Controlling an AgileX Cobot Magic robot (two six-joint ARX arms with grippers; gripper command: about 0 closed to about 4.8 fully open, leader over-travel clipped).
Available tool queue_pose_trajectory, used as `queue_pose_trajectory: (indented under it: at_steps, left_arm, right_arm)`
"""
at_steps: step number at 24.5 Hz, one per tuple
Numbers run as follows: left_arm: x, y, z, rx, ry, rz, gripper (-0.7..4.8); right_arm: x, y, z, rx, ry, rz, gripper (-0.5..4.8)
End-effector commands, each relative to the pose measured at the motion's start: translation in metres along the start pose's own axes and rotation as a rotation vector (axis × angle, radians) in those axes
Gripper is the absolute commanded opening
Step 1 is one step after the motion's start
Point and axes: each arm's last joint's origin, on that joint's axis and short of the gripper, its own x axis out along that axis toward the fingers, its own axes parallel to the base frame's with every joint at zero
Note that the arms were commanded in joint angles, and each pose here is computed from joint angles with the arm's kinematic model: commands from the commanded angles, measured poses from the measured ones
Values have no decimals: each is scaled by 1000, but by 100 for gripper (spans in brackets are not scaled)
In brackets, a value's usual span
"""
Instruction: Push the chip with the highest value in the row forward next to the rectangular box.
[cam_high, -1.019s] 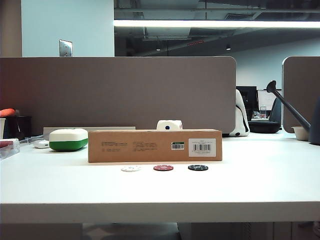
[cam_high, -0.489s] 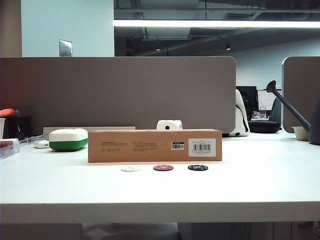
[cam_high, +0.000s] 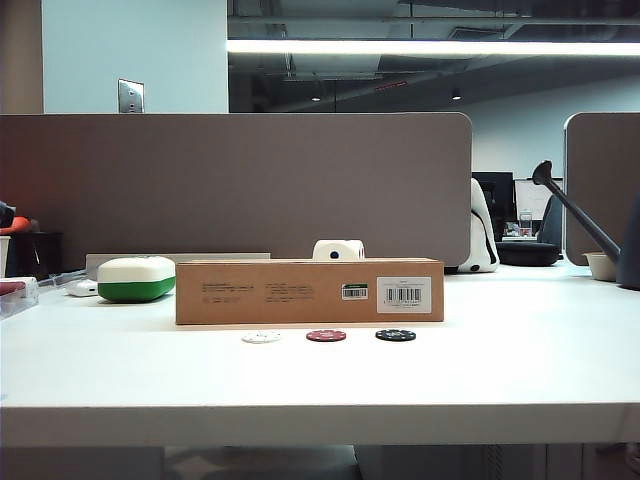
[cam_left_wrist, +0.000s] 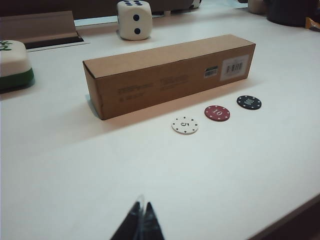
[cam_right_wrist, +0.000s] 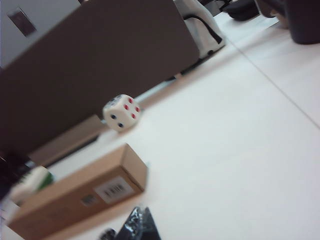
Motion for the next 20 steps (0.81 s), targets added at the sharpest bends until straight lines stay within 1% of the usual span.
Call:
queue_pose_trajectory:
  at_steps: [1,2,5,7,8,10,11,12,14,15,16,17,18,20]
  left_arm:
    - [2,0,-1,0,26,2,-5]
    - [3,0,-2,0,38,1,-5]
    - [3,-2,-2,5,42,-17,-5]
    - [2,-5,-2,10,41,-43,-5]
    - [2,-6,-2,12,41,-56,-5]
    - [2,-8,-2,16,40,-74,-5]
    - [2,-9,-2,17,40,-81,-5]
    - [2,-9,-2,17,40,-86,-5]
    - [2,-9,-2,17,40,-85,-5]
    - [2,-9,-2,17,40,-82,-5]
    - [2,-9,-2,17,40,-85,-5]
    - [2,-9,-2,17,39,-85,-5]
    - [2,-9,-2,17,40,-83,-5]
    - [2,-9,-2,17,39,-85,-5]
  right_arm:
    - [-4,15,23,58,-210,112,-5]
    - [-8,22,37,67,-307,108,-5]
    - [-16,42,71,88,-452,56,-5]
    - [-21,54,92,104,-559,43,-5]
    - [-22,61,103,107,-595,53,-5]
    - [-20,72,120,79,-602,67,-5]
    - [-16,79,130,24,-563,59,-5]
    - [-8,85,138,-32,-484,55,-5]
    - [7,94,150,-75,-329,50,-5]
    - [32,100,159,-108,-140,79,-5]
    - [56,103,162,-109,14,127,-5]
    - [72,104,160,-96,104,153,-5]
    - [96,106,153,-76,233,197,-5]
    - [123,108,137,-74,366,215,-5]
